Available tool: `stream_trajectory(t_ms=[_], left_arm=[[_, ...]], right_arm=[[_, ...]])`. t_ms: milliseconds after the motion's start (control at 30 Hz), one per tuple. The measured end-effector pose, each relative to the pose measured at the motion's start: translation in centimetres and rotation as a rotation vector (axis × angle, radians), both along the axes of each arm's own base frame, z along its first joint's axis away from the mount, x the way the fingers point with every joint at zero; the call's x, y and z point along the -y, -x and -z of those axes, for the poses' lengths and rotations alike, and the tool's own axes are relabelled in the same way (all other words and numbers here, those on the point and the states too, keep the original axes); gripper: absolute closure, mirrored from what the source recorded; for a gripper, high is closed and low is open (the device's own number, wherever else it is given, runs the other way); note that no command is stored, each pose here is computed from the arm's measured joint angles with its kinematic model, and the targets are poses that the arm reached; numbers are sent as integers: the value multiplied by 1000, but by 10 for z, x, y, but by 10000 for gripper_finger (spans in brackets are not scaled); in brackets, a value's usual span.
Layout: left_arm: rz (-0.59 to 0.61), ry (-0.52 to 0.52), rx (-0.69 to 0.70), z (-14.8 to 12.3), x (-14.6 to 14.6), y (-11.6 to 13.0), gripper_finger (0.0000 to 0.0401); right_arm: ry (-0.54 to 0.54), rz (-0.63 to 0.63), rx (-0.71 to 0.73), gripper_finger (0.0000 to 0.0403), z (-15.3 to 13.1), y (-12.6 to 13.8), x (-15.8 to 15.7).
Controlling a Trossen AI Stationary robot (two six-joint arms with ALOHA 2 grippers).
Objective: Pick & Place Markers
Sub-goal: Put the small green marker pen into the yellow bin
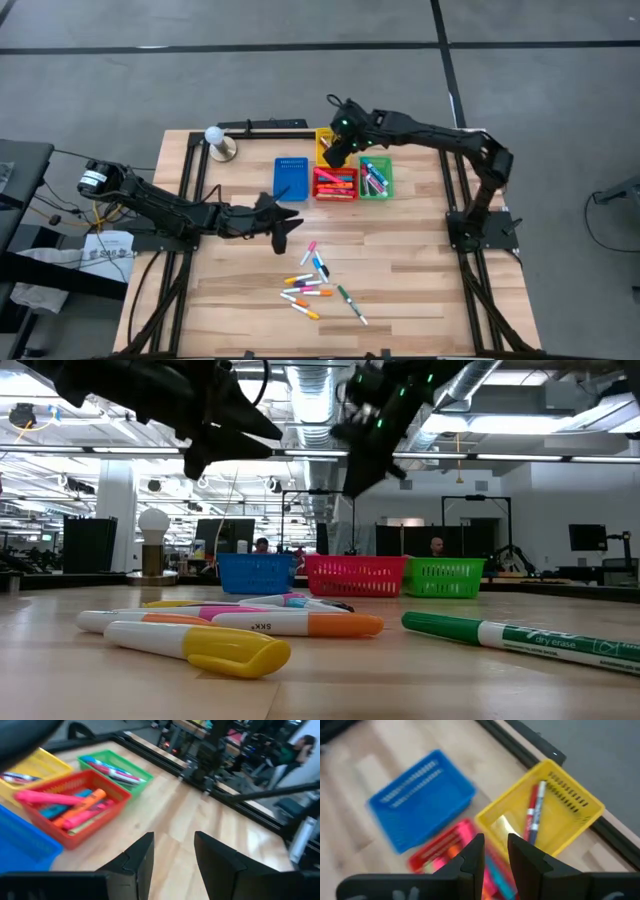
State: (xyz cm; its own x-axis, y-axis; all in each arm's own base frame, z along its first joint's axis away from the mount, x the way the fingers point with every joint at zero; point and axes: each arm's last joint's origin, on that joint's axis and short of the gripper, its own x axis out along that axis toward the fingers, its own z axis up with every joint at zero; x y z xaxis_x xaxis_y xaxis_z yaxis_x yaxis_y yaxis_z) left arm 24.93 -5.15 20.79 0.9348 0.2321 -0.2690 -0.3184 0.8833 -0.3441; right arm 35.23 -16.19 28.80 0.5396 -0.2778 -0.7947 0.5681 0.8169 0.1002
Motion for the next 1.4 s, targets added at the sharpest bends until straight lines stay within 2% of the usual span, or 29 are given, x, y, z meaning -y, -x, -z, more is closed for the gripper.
stream_trajectory(t_ms=[367, 533, 800, 1100, 1400], left_arm=[[209, 91, -14, 1, 7, -1, 261], [292, 111, -21, 1, 13, 1, 261], [381, 106, -26, 1, 34, 7, 261], [503, 8, -4, -2, 58, 16, 261], [563, -43, 56, -7, 70, 20, 261]], right_arm=[[-5, -182, 55, 326, -53, 19, -86], [-17, -288, 73, 326, -62, 22, -128], [-97, -391, 69, 326, -58, 19, -195], [-95, -330, 48, 326, -47, 25, -259], [-129, -247, 13, 326, -19, 23, -309]])
